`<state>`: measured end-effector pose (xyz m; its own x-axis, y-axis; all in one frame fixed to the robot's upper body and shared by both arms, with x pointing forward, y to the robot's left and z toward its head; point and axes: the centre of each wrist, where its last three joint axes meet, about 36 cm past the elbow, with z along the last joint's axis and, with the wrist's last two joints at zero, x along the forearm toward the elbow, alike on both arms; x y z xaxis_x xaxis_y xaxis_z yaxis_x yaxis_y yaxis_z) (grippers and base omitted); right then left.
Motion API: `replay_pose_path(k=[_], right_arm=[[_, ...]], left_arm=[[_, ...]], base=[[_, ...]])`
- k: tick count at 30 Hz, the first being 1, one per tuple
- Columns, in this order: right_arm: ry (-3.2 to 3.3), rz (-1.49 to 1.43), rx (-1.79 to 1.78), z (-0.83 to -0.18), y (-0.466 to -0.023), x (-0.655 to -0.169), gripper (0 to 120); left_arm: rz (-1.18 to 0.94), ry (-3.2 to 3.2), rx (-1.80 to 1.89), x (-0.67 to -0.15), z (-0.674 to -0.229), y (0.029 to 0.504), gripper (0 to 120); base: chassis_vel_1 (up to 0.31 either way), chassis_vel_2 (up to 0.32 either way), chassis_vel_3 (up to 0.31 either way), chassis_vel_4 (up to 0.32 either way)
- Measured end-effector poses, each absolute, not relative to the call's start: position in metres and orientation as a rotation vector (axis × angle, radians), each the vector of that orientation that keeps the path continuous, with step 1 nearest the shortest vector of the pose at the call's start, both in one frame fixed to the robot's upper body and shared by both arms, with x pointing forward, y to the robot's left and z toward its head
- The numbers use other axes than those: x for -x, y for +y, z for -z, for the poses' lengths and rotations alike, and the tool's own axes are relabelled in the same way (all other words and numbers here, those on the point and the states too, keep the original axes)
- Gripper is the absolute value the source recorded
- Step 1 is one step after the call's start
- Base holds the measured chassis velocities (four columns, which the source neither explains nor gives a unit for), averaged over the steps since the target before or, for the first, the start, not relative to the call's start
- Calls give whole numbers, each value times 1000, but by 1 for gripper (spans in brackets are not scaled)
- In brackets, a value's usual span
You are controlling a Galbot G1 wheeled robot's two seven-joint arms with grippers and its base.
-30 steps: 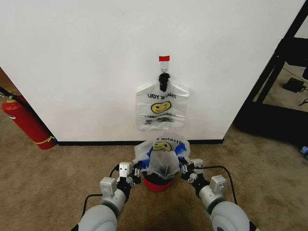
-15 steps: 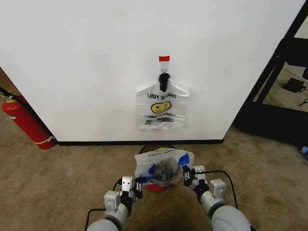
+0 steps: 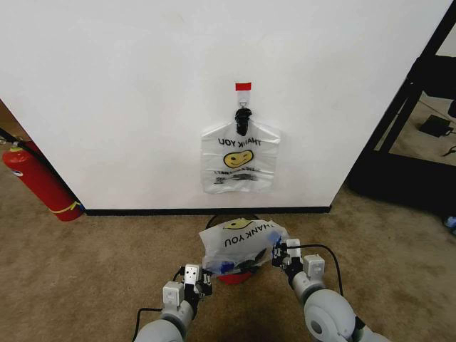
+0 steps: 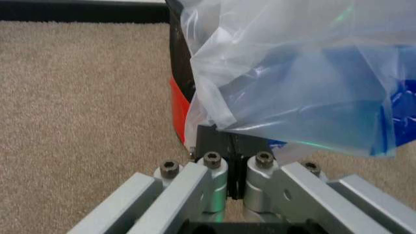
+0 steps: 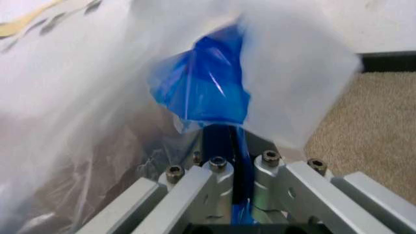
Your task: Pick up the garbage bag from the wall and place it over the trash bin.
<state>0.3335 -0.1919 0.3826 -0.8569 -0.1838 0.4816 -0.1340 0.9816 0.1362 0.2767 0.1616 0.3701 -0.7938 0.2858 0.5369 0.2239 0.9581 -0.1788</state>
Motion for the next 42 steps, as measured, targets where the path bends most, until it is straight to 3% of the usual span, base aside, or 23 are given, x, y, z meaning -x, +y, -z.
replay_pose_path(k=[11, 42], right_arm=[[-2601, 116, -255, -391, -200, -319, 0], [-2599, 40, -209, -347, -186, -340, 0]], left_arm=[[-178, -2528, 384, -270, -392, 168, 0], [-99, -2507, 361, -286, -338, 151, 0]], base=[[0, 0, 0, 0], [0, 0, 0, 0]])
